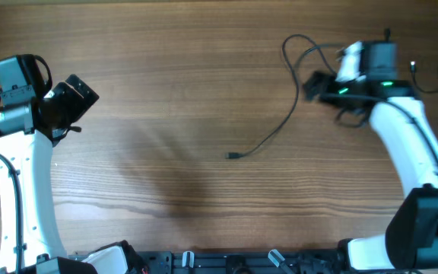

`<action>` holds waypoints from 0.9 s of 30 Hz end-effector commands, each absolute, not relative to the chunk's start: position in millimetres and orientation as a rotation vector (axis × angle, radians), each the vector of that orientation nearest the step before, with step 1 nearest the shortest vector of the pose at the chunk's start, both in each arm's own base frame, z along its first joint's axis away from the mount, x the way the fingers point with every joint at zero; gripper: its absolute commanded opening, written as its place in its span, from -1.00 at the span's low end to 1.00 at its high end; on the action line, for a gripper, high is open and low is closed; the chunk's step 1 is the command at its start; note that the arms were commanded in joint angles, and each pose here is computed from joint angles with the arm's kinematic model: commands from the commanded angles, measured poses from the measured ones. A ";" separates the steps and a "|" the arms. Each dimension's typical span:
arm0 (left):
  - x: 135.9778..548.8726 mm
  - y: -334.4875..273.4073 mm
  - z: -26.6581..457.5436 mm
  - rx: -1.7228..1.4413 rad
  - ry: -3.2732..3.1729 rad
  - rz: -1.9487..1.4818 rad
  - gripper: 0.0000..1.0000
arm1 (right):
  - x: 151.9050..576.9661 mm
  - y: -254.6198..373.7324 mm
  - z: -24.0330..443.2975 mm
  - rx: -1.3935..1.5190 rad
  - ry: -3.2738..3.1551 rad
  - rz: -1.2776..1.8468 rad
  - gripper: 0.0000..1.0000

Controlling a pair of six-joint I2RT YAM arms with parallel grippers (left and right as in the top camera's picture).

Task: Untangle cables

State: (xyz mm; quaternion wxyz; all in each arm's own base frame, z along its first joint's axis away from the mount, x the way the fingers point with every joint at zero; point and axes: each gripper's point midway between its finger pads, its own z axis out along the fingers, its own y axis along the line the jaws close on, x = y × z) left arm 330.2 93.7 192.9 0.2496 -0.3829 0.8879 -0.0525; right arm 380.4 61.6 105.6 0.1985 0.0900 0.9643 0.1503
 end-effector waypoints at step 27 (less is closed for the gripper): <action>330.5 94.3 198.4 -1.033 2.405 -0.148 1.00 | 382.1 90.0 138.8 0.156 2.449 -0.175 -0.91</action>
